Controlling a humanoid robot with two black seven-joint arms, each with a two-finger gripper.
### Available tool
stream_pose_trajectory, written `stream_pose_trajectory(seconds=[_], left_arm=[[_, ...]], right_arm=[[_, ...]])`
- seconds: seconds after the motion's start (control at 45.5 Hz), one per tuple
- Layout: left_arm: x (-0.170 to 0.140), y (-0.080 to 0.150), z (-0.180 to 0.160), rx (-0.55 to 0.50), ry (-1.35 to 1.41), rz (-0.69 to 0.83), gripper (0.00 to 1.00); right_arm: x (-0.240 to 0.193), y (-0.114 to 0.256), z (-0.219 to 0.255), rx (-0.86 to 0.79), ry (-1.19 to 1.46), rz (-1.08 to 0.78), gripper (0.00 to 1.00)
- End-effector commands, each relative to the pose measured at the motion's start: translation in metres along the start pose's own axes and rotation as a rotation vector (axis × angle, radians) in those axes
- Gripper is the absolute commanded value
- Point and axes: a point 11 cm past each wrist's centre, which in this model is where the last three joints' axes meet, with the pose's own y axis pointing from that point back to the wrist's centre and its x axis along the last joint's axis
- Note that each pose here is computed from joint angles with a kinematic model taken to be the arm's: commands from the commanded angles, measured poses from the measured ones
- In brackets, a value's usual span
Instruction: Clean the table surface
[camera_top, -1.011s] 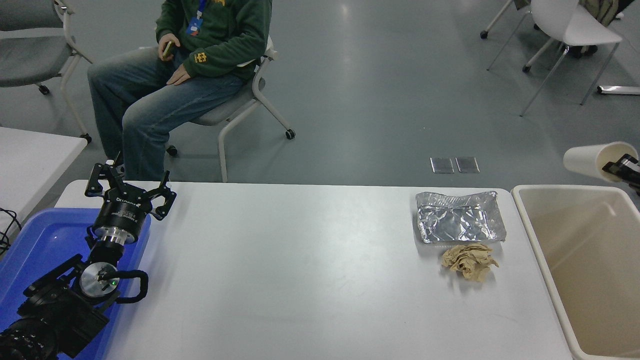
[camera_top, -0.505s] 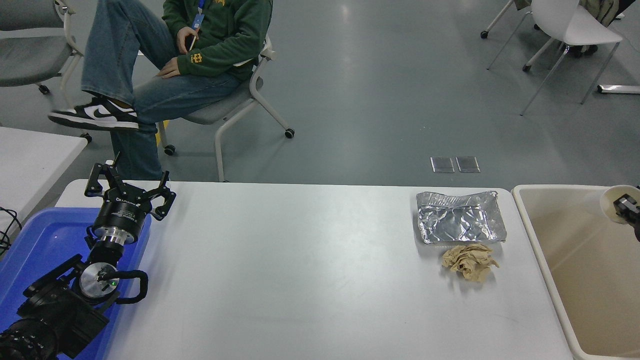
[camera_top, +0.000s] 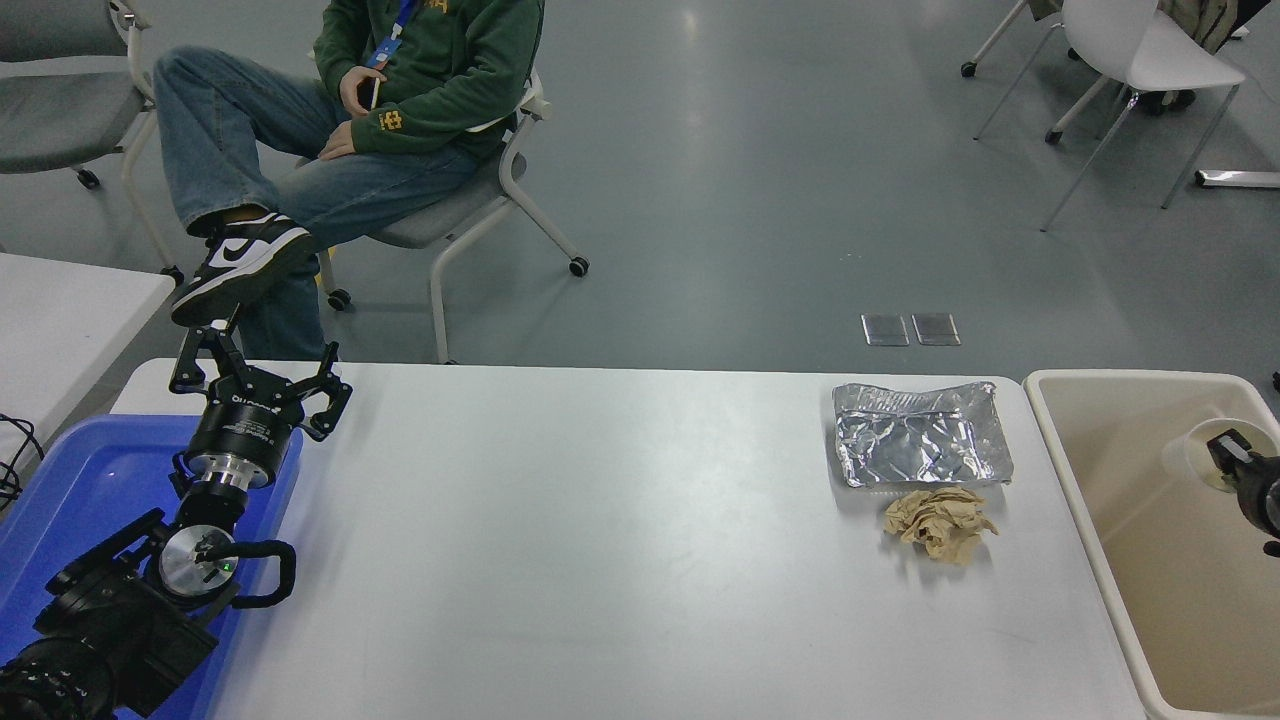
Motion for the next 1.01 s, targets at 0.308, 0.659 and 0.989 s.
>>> stream_pose_trajectory(seconds=[0.308,0.659,0.989], left_arm=[[0.0,0.0,0.0,0.0,-0.001,0.001,1.0],[0.0,0.0,0.0,0.0,0.0,0.0,1.0],[0.0,0.0,0.0,-0.001,0.001,0.0,1.0]], right_arm=[[0.0,0.0,-0.002,-0.006,-0.034,0.024,0.95],[0.008,0.001,-0.005,0.002,-0.068,0.04,1.0],[0.019,0.002,-0.021,0.039,-0.136,0.047,1.0]])
